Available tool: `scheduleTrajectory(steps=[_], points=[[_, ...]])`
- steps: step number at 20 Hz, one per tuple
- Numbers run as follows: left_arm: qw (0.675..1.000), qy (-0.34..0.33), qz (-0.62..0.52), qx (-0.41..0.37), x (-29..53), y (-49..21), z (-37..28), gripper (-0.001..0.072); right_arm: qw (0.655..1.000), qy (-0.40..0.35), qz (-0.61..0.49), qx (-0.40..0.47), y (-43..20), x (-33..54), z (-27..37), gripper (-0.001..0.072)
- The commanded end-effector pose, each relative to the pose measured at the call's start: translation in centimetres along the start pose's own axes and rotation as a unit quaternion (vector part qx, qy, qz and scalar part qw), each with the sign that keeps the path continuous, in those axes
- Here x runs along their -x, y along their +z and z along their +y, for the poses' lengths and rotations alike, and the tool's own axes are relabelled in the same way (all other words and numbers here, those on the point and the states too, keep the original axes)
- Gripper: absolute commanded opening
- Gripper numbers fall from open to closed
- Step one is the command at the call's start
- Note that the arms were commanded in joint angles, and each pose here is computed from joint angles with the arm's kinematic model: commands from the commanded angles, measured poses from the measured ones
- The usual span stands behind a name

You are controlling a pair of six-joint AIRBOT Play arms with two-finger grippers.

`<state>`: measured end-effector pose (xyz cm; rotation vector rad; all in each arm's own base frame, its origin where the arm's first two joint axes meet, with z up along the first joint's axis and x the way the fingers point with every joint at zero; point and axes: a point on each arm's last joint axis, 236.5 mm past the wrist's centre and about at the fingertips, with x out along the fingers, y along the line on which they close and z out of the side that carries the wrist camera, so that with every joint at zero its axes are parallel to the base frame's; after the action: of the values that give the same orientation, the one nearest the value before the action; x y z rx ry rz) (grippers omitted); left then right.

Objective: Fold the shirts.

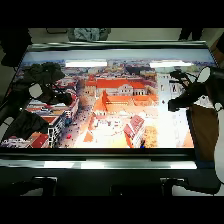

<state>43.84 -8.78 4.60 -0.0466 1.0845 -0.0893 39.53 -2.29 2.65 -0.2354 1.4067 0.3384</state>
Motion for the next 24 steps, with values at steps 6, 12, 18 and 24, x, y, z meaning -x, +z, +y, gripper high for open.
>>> scheduleTrajectory(steps=[6, 12, 18, 24], points=[[0.960, -0.008, -0.176, 0.217, -3.7, 18.3, 14.6, 0.0699, 0.997, -0.001, -0.081, -0.008, 3.9, 0.1, -0.1, 0.0496], [0.801, -0.090, -0.250, 0.537, -7.4, 18.4, 30.8, 0.0698, 0.996, 0.028, -0.080, -0.012, 3.9, 0.0, 1.2, 0.0496], [0.779, -0.088, -0.221, 0.580, -12.5, 15.1, 33.0, 0.0698, 0.996, 0.028, -0.081, -0.012, 4.0, 0.0, 1.2, 0.0495], [0.761, -0.093, -0.223, 0.602, -15.6, 14.4, 33.4, 0.0696, 0.997, 0.034, -0.071, -0.012, 3.5, -0.1, 1.5, 0.0495]])
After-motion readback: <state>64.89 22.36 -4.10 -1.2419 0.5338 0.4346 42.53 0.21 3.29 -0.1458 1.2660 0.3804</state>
